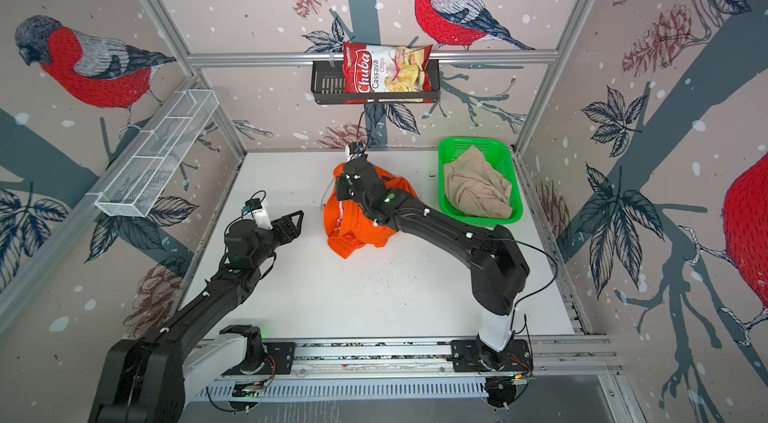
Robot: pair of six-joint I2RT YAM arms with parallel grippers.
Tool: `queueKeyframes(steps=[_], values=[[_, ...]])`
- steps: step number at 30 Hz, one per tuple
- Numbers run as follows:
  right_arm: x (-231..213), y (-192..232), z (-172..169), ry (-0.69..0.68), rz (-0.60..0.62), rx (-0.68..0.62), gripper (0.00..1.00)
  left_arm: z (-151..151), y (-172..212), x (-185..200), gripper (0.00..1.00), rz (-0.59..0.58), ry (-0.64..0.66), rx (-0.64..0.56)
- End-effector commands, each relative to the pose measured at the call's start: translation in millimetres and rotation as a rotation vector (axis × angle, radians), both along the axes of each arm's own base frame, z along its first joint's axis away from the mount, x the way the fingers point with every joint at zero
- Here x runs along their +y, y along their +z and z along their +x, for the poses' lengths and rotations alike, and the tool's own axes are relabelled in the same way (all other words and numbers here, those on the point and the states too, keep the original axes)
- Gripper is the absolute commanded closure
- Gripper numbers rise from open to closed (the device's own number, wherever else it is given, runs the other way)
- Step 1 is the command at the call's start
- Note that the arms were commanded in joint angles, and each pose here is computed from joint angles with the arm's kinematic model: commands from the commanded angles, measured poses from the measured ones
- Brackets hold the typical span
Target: Fold and stack the shorts
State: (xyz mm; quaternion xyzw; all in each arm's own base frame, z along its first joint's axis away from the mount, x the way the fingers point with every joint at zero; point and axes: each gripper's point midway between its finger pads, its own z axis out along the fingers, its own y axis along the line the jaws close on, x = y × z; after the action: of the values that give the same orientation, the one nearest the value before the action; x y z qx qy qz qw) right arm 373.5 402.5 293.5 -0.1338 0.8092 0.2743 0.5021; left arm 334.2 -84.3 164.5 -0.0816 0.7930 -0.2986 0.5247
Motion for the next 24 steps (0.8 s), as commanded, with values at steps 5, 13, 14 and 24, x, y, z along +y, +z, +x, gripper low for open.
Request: queueKeyframes(steps=[5,13,14,24], values=[[-31.6,101.3,-5.4,0.11,0.103,-0.208,1.0,-20.6,57.3,-63.2,0.24,0.016,-0.302,-0.306],[-49.4,158.2,-24.0,0.22,0.09,-0.31,0.99,-21.9,41.8,-72.9,0.23,0.166,-0.335,-0.376],[-50.5,162.3,-26.0,0.224,0.086,-0.316,0.99,-23.3,40.6,-77.9,0.23,0.195,-0.354,-0.395],[-55.4,174.1,-27.4,0.216,0.094,-0.329,0.99,-69.1,45.1,-139.0,0.2,0.228,-0.629,-0.631]])
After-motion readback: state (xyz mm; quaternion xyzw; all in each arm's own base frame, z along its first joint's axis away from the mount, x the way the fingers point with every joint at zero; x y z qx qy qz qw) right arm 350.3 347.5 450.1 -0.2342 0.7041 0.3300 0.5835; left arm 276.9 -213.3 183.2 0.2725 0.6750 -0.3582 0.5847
